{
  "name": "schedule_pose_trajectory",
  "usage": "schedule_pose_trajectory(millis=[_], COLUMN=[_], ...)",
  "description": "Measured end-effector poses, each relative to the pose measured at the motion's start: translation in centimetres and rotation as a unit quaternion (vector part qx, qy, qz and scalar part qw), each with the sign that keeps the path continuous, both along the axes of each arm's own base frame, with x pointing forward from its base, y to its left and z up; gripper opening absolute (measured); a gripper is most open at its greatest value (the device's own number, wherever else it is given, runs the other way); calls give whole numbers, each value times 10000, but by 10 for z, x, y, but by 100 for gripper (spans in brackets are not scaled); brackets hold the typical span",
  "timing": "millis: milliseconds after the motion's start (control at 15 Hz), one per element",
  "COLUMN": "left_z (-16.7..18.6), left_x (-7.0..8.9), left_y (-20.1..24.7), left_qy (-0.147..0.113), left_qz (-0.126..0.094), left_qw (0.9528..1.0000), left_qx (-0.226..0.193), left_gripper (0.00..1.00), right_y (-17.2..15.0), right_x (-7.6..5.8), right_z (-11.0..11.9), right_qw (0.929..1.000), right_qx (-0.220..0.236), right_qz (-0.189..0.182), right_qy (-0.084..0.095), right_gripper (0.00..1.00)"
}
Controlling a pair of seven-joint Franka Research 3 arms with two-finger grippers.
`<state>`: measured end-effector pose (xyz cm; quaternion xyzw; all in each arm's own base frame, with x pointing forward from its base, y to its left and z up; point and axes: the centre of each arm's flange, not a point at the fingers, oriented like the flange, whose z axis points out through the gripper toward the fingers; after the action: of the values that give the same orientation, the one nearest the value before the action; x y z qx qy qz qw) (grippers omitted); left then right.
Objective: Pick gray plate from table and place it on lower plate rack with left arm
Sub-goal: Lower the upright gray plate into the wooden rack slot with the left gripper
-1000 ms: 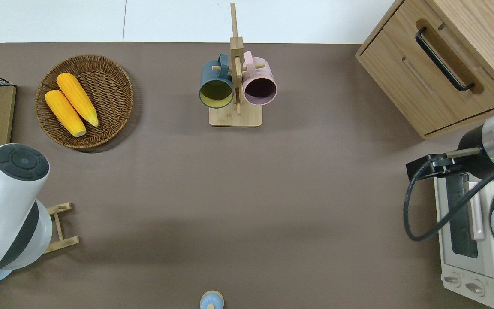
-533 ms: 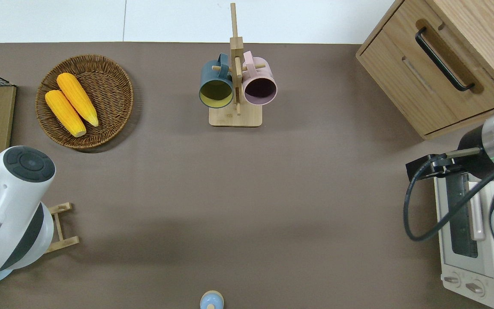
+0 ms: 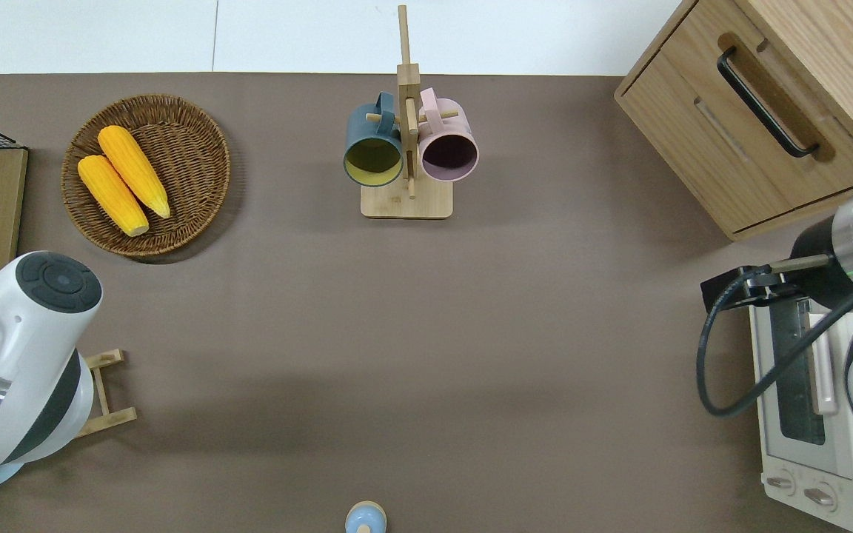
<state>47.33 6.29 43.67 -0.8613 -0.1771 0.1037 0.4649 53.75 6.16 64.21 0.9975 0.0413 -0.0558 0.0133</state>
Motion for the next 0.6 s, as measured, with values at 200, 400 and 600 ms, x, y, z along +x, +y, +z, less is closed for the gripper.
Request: schedule_pose_trajectory(millis=[200, 400, 600], left_z=[1, 5, 7], left_x=[1, 1, 3], left_y=[-2, -3, -4], left_qy=[-17, -55, -83], left_qz=[-30, -46, -44], left_qw=[10000, 10000, 10000], left_qx=[22, 28, 33], left_gripper=[4, 4, 4], right_y=[0, 0, 0], right_x=[0, 0, 0], right_z=[0, 0, 0], right_qw=[10000, 10000, 10000], right_qx=[0, 0, 0], right_qz=[0, 0, 0], right_qy=[0, 0, 0], right_gripper=[99, 99, 99])
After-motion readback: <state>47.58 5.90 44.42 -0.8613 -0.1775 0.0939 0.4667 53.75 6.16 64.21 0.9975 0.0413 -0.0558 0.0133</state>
